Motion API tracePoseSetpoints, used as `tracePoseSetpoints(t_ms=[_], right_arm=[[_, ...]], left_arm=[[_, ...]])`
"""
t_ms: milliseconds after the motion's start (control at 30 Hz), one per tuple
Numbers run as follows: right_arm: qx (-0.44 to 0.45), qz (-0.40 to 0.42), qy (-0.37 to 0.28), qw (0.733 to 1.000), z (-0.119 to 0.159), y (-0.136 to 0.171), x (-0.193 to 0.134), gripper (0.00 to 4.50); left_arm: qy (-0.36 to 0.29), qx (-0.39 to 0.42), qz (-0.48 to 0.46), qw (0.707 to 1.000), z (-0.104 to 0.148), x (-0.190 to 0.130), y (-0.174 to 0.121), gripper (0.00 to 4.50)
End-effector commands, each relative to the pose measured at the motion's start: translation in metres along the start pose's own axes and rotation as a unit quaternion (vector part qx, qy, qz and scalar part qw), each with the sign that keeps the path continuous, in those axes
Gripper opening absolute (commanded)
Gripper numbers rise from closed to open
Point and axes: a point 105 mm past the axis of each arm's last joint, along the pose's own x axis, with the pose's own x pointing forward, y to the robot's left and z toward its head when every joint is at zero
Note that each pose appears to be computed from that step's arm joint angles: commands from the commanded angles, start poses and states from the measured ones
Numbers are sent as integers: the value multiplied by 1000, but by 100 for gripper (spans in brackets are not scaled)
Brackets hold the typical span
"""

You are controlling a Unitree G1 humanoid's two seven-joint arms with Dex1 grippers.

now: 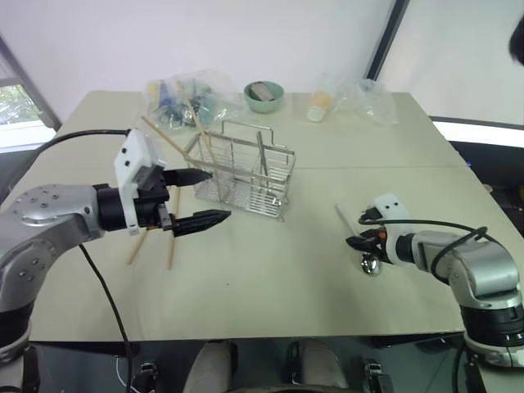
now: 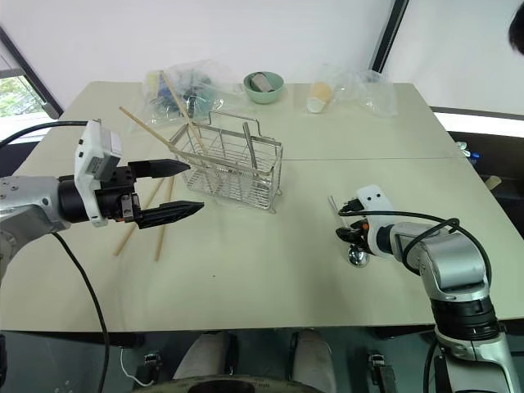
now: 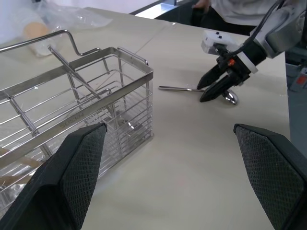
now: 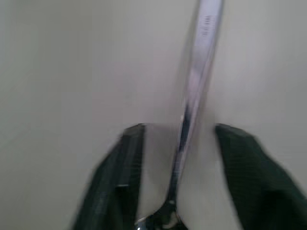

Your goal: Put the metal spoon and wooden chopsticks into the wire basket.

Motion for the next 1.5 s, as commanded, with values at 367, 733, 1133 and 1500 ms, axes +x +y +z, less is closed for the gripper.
tracePoseSetpoints(t_ms=[367, 733, 1133, 1500], right_arm=[[13, -3, -62, 998, 21, -4, -1, 4], [-8, 100, -433, 896, 194, 29, -97, 4], [-15, 212, -470, 857, 235, 132, -55, 4], [39, 223, -489, 842, 227, 139, -18, 4]], left_arm=[[-16, 24, 10, 1000, 13, -3, 4, 450], [-39, 39, 73, 996, 25, -13, 33, 450], [-64, 46, 108, 991, 34, -17, 49, 450], [-73, 47, 130, 988, 38, -25, 49, 450]])
